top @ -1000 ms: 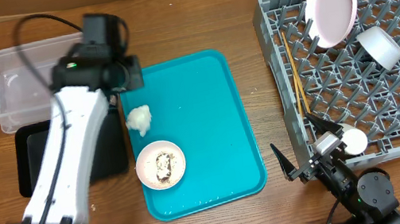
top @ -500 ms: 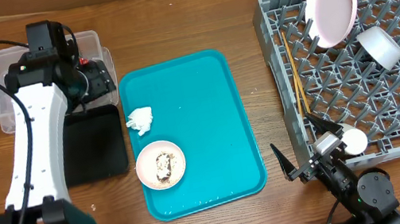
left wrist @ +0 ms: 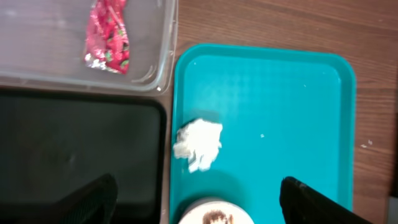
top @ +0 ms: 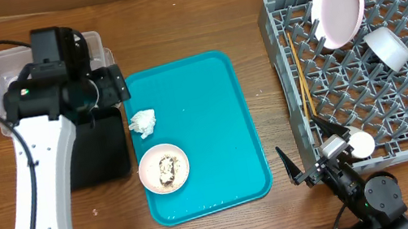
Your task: Sort waste into correct bins and load items into the dishwasher
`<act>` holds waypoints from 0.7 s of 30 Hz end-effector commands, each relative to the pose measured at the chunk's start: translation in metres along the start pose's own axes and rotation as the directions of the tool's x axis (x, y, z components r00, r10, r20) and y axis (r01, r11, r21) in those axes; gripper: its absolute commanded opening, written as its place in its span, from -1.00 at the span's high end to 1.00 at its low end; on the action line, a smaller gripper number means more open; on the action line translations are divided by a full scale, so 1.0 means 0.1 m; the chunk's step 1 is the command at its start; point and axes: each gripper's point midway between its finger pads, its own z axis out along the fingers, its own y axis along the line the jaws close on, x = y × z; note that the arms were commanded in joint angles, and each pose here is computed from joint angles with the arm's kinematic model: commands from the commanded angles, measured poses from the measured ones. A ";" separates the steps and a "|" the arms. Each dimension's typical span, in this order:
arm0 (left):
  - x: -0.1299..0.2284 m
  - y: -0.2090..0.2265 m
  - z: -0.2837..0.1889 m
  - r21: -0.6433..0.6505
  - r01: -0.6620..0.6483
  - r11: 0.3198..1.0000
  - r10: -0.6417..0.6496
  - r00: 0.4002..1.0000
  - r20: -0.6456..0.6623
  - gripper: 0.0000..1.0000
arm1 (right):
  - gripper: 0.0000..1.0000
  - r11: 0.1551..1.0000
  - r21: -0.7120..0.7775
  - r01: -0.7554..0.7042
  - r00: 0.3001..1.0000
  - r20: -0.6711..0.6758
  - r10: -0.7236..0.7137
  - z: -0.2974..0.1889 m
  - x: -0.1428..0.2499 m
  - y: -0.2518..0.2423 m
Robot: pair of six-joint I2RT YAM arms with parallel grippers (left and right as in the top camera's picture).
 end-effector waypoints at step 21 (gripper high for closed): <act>0.92 0.15 2.30 -0.241 -0.173 0.955 0.087 0.940 -0.331 -0.61 | -1.00 1.000 0.000 0.000 1.000 0.006 -0.001 0.00 0.01 0.00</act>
